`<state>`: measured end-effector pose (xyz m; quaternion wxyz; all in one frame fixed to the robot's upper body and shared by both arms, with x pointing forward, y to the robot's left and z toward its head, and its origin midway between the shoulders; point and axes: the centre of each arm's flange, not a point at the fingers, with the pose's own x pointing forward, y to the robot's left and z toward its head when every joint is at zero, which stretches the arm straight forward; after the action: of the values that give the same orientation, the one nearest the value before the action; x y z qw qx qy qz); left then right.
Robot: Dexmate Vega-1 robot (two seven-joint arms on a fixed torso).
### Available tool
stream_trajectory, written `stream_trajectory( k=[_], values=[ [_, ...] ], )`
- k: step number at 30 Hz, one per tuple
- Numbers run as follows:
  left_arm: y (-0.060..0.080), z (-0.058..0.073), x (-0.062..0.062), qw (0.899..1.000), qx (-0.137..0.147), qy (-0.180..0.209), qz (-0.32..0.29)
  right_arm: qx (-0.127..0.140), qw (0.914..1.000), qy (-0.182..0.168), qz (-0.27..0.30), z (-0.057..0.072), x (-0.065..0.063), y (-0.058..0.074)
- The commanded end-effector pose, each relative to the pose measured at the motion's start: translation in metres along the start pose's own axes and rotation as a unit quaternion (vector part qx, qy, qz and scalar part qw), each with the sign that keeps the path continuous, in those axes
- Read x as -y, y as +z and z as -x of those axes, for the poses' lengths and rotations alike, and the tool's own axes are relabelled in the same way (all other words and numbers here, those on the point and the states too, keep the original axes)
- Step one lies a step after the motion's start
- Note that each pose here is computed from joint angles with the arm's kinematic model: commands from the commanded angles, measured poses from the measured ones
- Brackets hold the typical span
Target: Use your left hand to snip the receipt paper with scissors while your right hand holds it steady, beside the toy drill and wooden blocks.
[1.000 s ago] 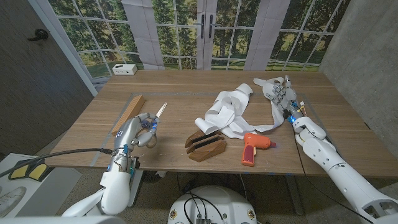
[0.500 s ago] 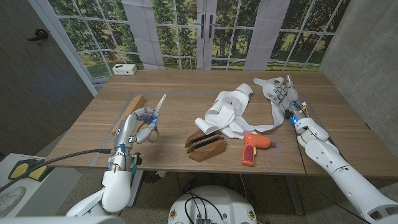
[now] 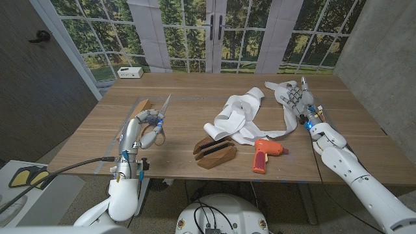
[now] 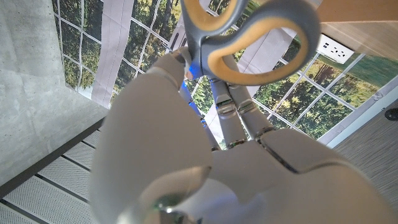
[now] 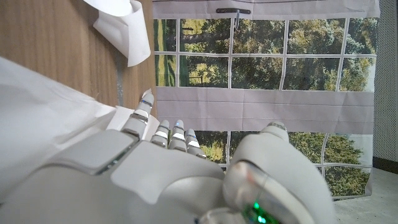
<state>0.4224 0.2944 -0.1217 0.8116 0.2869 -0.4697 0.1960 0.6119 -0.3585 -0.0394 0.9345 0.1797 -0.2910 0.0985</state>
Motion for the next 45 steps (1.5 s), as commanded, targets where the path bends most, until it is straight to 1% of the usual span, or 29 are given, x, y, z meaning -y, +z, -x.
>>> stream_trajectory(
  k=[1,11,13,21,30,40,45],
  values=[
    [-0.001,-0.009,0.000,1.000,0.001,0.007,0.029,-0.002,1.0000,0.007,0.001,0.005,-0.004,0.002],
    [-0.003,-0.016,0.004,0.998,0.003,-0.008,0.062,0.002,1.0000,0.007,-0.004,0.007,-0.003,0.004],
    [-0.005,-0.015,0.005,0.997,0.006,-0.001,0.071,0.004,0.9999,0.009,-0.003,0.007,-0.003,0.004],
    [-0.007,-0.017,0.009,0.996,0.011,0.003,0.086,0.003,0.9999,0.008,-0.006,0.004,-0.003,0.003],
    [-0.005,-0.019,0.013,0.996,0.022,0.004,0.085,0.003,0.9999,0.010,-0.010,0.002,-0.004,0.001],
    [-0.007,-0.016,0.016,0.995,0.029,0.018,0.091,0.006,0.9998,0.007,-0.016,0.005,-0.001,0.000],
    [-0.008,-0.017,0.017,0.994,0.027,0.020,0.105,0.008,0.9998,0.008,-0.016,0.006,-0.002,0.001]
  ],
)
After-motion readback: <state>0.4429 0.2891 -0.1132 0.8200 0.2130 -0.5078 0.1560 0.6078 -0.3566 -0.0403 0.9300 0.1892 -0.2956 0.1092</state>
